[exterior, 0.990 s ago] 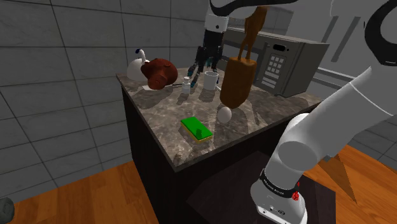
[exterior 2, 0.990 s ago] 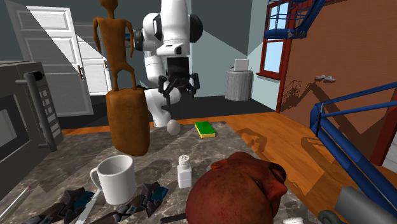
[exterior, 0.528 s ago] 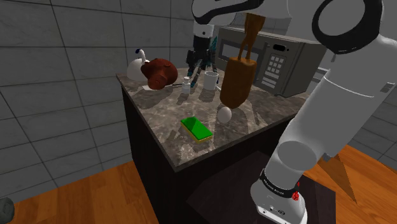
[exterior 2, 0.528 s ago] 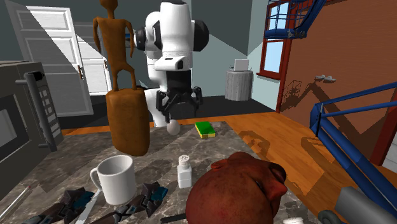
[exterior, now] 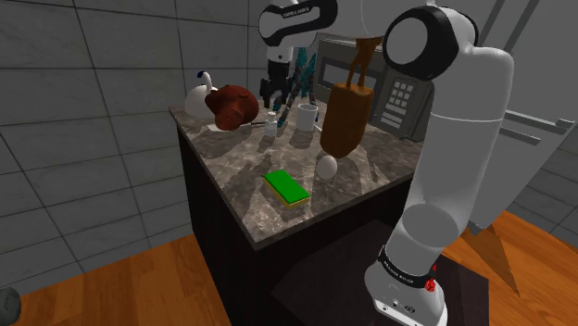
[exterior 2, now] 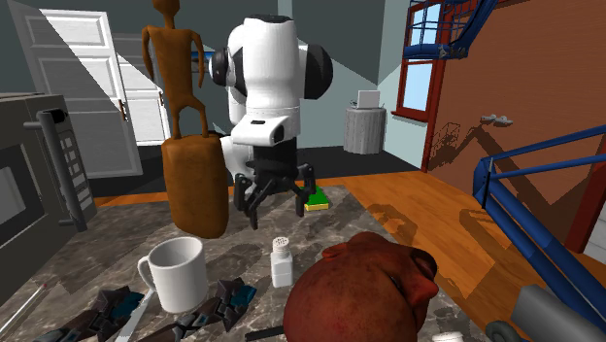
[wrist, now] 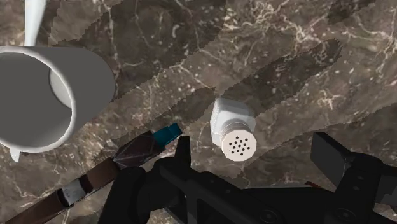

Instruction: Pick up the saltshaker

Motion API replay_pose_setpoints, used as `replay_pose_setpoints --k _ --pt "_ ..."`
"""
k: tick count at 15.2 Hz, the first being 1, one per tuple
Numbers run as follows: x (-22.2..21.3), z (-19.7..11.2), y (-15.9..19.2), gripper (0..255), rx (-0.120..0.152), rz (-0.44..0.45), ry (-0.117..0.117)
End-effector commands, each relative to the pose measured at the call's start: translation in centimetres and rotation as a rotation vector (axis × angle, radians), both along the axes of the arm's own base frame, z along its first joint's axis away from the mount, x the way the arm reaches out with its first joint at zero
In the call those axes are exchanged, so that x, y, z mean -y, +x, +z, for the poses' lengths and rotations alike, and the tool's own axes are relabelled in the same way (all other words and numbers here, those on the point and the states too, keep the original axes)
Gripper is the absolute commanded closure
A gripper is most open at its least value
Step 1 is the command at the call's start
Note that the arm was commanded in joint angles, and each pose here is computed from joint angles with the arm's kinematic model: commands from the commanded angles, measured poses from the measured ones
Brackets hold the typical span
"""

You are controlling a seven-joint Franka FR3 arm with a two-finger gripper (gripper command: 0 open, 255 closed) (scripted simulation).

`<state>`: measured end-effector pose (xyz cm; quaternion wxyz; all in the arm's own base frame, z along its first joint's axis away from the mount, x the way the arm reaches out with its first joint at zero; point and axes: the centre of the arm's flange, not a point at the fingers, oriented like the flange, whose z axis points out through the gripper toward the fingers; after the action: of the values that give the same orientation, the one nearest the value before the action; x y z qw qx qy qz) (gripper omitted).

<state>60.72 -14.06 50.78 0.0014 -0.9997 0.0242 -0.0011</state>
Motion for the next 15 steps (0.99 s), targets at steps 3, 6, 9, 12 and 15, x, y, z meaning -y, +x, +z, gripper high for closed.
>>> replay_pose_setpoints --k 3,6,9,12,15 --pt "0.2 -2.0 0.7 0 -0.001 0.001 -0.001" --pt "0.2 -3.6 0.7 0 -0.001 0.001 -0.001" --pt "0.2 -4.4 0.7 0 -0.001 0.001 -0.001" --pt "0.2 -4.5 0.7 255 -0.001 0.001 -0.001" --pt "0.2 -4.5 0.6 255 -0.001 0.001 -0.001"
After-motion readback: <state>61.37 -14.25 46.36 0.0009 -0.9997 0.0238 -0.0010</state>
